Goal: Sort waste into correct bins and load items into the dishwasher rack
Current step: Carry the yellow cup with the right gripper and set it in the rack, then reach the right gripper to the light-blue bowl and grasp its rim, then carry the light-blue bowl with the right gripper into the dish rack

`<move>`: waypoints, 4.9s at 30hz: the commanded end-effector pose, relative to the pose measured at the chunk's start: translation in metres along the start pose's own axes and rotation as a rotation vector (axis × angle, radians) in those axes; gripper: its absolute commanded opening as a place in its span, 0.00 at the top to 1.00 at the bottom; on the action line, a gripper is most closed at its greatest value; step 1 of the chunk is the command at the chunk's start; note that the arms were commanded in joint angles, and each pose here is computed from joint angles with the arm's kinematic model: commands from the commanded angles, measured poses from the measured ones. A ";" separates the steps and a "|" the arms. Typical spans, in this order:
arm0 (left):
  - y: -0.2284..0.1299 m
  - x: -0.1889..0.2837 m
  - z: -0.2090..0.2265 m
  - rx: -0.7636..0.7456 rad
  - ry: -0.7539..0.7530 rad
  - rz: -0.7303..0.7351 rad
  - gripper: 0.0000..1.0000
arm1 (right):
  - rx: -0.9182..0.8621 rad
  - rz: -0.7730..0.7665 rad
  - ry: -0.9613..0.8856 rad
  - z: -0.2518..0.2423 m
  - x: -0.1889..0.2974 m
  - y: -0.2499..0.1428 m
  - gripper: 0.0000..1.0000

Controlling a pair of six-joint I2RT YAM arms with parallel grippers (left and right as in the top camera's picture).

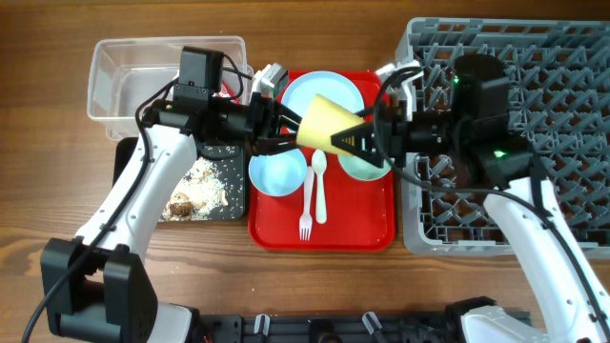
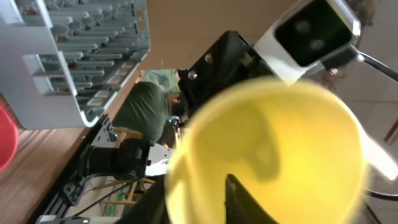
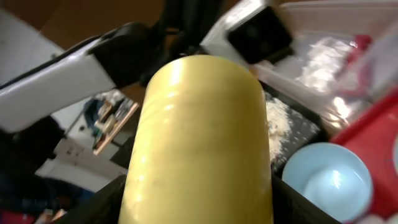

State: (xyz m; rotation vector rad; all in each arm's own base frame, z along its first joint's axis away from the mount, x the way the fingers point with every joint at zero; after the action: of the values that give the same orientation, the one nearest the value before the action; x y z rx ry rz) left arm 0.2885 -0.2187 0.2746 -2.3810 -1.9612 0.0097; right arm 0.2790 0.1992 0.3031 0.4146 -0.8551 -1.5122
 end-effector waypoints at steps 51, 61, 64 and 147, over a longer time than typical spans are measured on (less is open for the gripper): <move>0.033 0.045 0.134 0.032 1.090 -0.485 0.38 | -0.845 0.698 -1.180 -0.157 0.144 -0.152 0.17; 0.033 0.045 0.134 0.031 1.090 -0.485 0.38 | -0.778 0.615 -1.194 -0.147 0.150 -0.106 0.02; 0.034 0.046 0.133 0.028 1.088 -0.490 0.37 | -0.693 0.536 -1.143 -0.132 0.146 -0.066 0.05; -0.003 0.185 0.055 0.124 1.288 -0.994 0.00 | -0.232 -0.055 -1.640 -0.135 0.139 0.035 0.96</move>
State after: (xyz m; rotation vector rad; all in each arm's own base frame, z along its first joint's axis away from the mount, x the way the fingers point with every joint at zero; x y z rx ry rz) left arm 0.3189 -0.0402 0.2142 -0.6545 -1.8731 -1.0281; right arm 0.3764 0.0978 0.2291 -0.9728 -1.4536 -1.7623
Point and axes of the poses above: each gripper's point midway between its finger pads, its own x axis back along the fingers, its own z axis along the line the jaws close on, y = z × x, the point moved 2 cm from there along x, back along the fingers, and after that the axes turned 4 degrees about x, right-handed, at the moved point
